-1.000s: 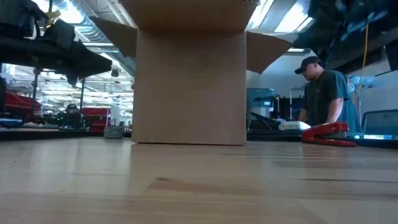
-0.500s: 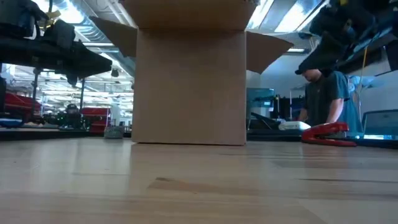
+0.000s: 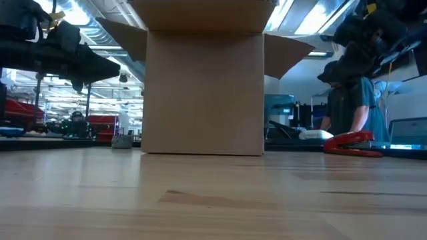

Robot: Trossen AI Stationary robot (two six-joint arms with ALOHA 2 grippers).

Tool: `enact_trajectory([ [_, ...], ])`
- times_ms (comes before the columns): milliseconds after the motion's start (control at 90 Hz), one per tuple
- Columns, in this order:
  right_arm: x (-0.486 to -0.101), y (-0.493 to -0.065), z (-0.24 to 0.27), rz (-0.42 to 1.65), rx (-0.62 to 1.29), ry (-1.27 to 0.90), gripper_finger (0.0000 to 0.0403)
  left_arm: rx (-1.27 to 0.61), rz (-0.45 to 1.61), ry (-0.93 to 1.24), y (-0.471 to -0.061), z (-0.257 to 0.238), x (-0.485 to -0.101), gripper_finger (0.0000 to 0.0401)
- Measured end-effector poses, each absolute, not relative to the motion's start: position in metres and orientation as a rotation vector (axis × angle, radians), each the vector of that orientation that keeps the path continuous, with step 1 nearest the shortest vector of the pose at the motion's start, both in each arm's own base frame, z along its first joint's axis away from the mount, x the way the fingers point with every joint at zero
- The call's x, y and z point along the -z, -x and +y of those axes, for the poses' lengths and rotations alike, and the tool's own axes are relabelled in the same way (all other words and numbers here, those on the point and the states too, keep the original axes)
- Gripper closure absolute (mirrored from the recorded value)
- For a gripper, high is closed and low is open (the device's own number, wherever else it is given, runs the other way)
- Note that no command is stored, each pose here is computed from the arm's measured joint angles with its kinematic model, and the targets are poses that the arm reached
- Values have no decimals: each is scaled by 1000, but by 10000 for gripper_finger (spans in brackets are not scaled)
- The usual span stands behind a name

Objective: Wrap mug
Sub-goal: Return to Home Position

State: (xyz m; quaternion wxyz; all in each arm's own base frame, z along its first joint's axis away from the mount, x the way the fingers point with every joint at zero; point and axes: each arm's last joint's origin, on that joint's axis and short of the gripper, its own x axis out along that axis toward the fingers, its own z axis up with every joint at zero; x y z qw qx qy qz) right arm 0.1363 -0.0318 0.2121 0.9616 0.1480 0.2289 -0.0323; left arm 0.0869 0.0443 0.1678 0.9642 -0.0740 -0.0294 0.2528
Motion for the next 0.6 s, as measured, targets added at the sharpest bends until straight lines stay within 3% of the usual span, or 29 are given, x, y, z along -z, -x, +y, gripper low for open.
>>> enact_trajectory([
  [600,-229,-122,-28,314,59,-300,403,-527,-80,216,-87,45,-168,290],
])
